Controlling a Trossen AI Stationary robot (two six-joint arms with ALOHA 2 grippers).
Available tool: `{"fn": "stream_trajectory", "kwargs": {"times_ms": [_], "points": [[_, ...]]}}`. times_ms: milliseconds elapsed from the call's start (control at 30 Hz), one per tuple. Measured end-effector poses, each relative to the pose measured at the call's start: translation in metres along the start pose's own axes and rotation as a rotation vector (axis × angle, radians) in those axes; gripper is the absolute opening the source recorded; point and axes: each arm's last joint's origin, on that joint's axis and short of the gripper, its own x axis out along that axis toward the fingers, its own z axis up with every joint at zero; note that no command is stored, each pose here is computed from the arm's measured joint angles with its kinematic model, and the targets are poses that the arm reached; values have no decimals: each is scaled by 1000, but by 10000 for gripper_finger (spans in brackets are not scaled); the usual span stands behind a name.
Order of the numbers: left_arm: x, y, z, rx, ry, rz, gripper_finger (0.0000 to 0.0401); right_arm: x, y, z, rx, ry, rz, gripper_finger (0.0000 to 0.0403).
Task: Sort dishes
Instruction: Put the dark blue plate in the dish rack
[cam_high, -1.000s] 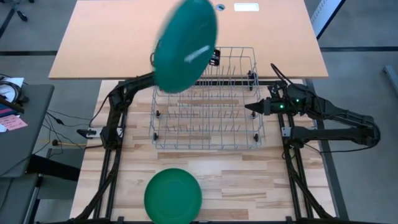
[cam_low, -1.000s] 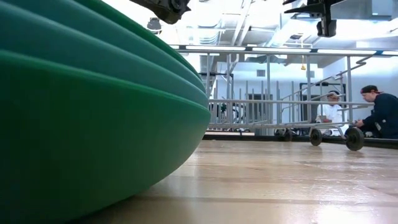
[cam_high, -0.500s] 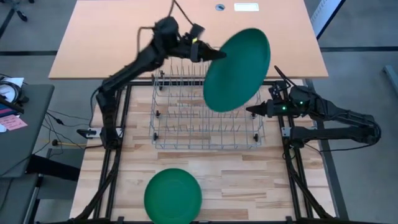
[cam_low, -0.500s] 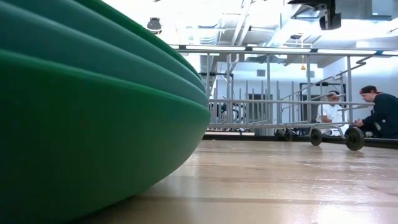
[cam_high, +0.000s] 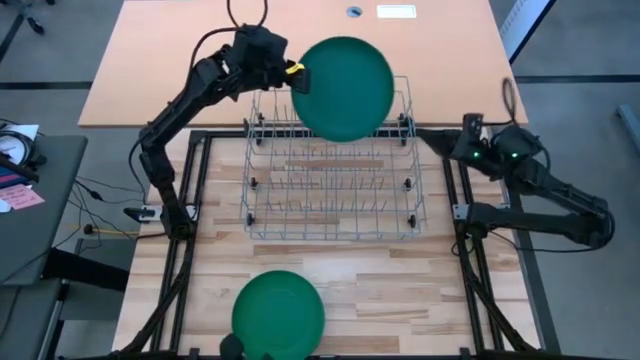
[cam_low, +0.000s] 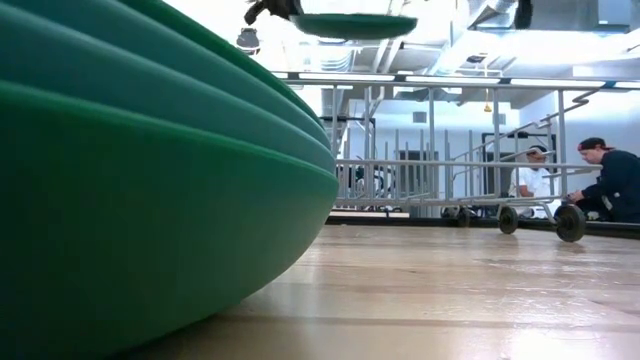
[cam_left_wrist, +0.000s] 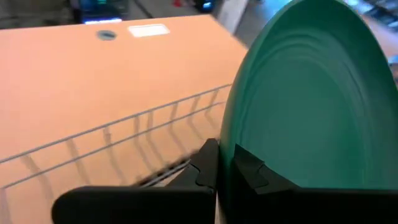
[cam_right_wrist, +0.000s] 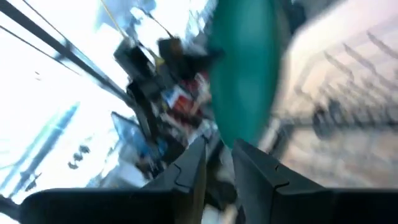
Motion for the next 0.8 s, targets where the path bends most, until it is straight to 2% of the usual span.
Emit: {"fn": "stream_trajectory", "kwargs": {"times_ms": [133,333,433,800], "points": [[-1,-7,-2,21,-7,-1,3,8,-4,4,-10,-49,-31,129],[-5,-20,-7,31,-8,-30,3,19,-9,-2,11,-16,-65,237],[-8,-31,-12,50,-2,-50,2,26,-11,-5,-9,-1,-68,272],[-20,-57,-26,99,-12,-4,2,47,-21,-16,-11,47,-123,278]]}}
